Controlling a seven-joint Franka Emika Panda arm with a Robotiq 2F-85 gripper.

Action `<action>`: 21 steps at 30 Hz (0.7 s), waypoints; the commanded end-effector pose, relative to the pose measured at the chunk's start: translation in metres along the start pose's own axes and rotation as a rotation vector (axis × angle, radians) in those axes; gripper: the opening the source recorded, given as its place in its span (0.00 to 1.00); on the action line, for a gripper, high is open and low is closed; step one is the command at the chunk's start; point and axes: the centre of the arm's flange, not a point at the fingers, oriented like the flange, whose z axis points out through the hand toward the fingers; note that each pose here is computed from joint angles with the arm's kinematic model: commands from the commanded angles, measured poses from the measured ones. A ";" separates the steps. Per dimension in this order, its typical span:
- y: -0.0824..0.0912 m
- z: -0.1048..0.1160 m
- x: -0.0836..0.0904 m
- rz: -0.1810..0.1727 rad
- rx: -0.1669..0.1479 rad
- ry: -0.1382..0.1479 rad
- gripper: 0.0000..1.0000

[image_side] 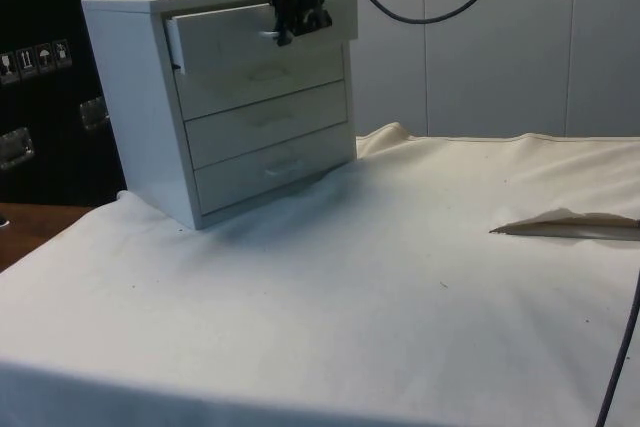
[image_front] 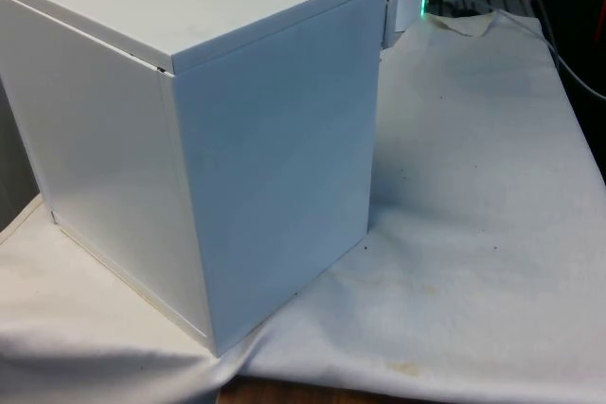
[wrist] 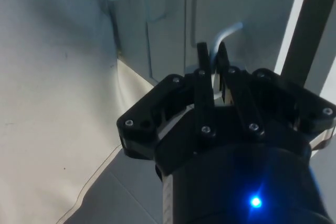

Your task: Open the drawer, then close it.

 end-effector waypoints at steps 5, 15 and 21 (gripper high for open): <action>-0.009 -0.006 -0.002 -0.008 0.002 0.005 0.02; -0.020 -0.010 -0.014 -0.013 0.015 0.020 0.02; -0.026 -0.014 -0.017 -0.015 0.021 0.025 0.02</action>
